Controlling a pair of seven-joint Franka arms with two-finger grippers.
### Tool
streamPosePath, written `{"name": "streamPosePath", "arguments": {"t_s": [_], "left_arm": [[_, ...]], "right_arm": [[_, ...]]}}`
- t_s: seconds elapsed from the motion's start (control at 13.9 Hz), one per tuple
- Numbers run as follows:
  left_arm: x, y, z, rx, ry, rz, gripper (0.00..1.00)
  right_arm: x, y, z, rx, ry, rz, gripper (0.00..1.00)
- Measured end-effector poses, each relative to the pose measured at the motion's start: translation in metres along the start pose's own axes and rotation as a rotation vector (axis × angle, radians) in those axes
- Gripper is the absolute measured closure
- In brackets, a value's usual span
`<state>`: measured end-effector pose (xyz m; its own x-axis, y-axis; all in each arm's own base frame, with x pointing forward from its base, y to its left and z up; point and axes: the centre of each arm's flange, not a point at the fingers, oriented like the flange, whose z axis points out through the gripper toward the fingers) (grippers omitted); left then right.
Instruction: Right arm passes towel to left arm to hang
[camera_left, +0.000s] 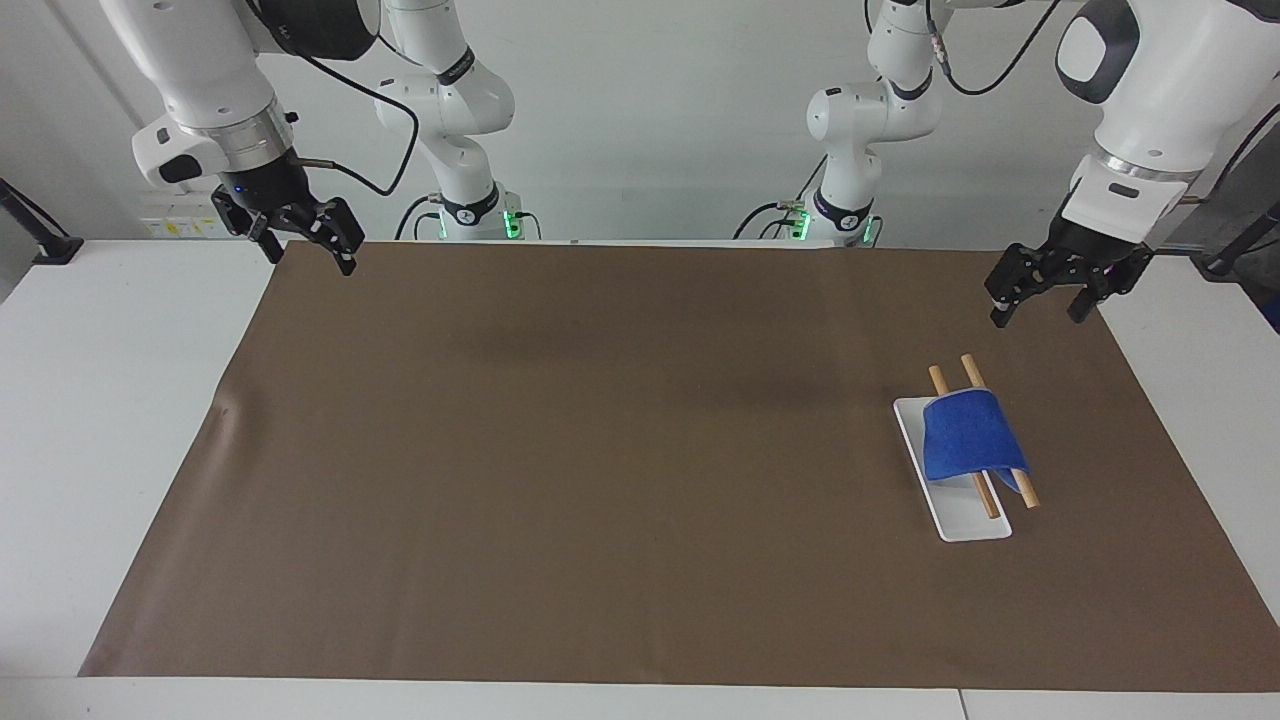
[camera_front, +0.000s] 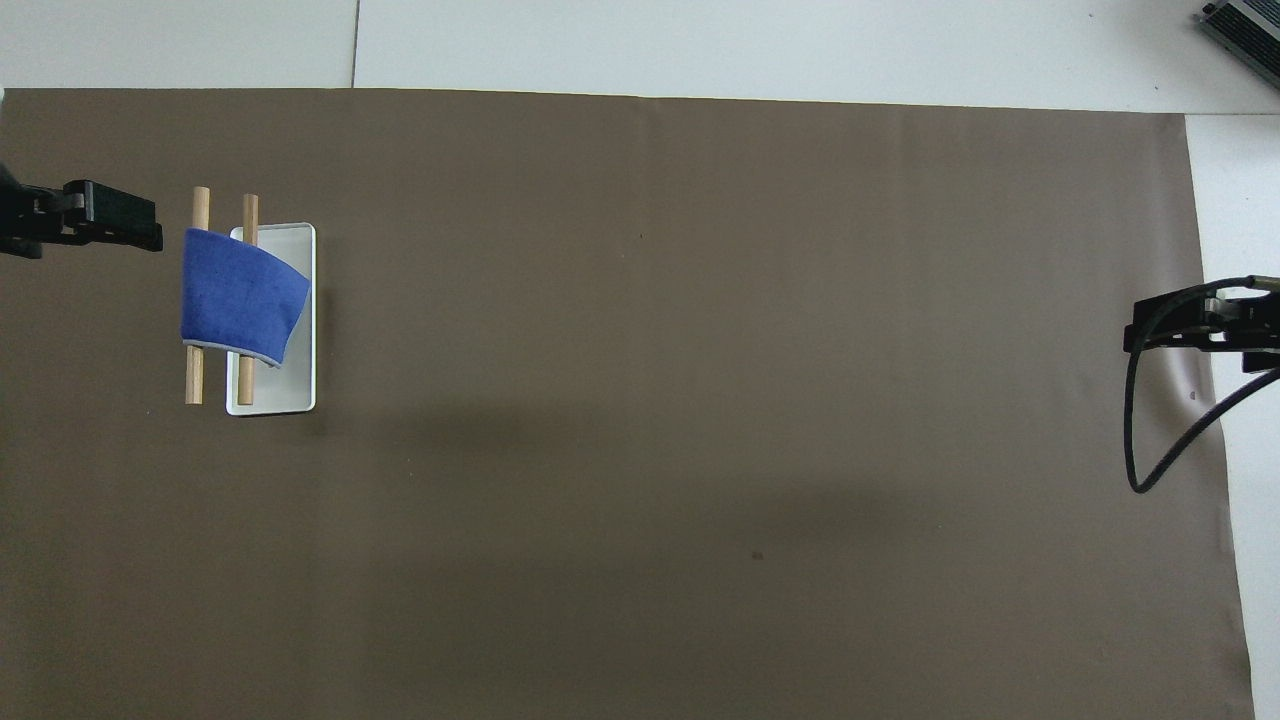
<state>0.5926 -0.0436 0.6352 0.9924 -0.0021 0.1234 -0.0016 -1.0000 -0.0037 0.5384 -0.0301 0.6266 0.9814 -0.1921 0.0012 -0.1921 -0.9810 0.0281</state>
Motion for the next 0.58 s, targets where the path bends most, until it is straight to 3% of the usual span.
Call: {"name": "streamPosePath", "arguments": {"t_s": [0.58], "left_arm": [[-0.0014, -0.0016, 0.0045, 0.017, -0.009, 0.021, 0.00]], "right_arm": [[0.0000, 0.0000, 0.0000, 0.000, 0.000, 0.000, 0.00]]}}
